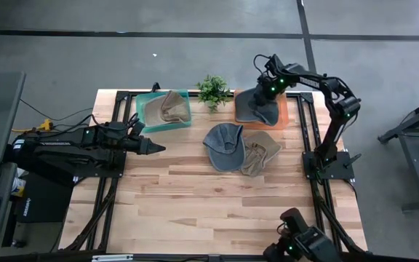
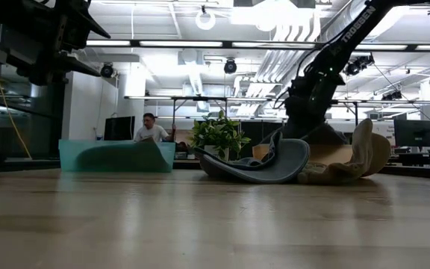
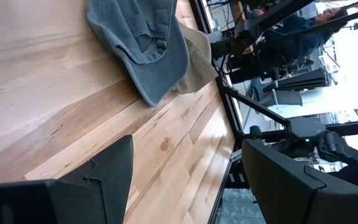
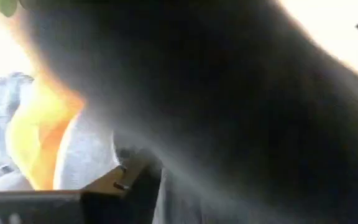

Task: Pick & Place hat
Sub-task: Put the bottom blue cap into the orange bin, then put the blue cap into the orange bin

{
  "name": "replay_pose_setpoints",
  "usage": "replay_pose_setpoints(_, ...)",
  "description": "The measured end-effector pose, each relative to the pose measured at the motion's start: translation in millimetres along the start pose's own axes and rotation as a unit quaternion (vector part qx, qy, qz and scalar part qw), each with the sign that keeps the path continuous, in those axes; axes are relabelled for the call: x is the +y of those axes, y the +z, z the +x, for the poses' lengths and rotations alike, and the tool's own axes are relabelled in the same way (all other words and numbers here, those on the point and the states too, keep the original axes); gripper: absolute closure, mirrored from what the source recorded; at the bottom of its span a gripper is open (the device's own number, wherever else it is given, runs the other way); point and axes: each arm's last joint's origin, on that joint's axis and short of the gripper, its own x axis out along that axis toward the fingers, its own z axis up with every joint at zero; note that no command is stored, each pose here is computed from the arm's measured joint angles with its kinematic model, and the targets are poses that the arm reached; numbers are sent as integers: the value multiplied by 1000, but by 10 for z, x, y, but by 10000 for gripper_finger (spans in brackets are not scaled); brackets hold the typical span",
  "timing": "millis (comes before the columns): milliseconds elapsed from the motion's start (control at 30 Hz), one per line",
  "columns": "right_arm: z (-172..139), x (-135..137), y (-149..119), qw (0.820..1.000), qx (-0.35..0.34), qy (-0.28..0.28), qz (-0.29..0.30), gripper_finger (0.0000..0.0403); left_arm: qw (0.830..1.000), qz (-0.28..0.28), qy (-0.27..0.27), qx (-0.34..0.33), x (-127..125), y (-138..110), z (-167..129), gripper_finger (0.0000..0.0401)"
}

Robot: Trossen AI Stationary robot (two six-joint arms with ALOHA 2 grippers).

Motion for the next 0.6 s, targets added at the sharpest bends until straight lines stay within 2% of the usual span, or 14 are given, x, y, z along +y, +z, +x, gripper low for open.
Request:
replay_pose_setpoints(167, -194, 68, -4, 999, -22, -22, -12, 180, 1000, 0, 0, 0, 0, 0, 0, 141)
replay_pose_setpoints(433, -490, 178, -89, 997, -30, -66, -9, 175, 1000, 0, 0, 0, 0, 0, 0, 141)
replay_pose_setpoints(600, -708, 231, -155, 989, -45, -139, 4, 177, 1000, 0, 4, 2, 8, -3, 0, 141)
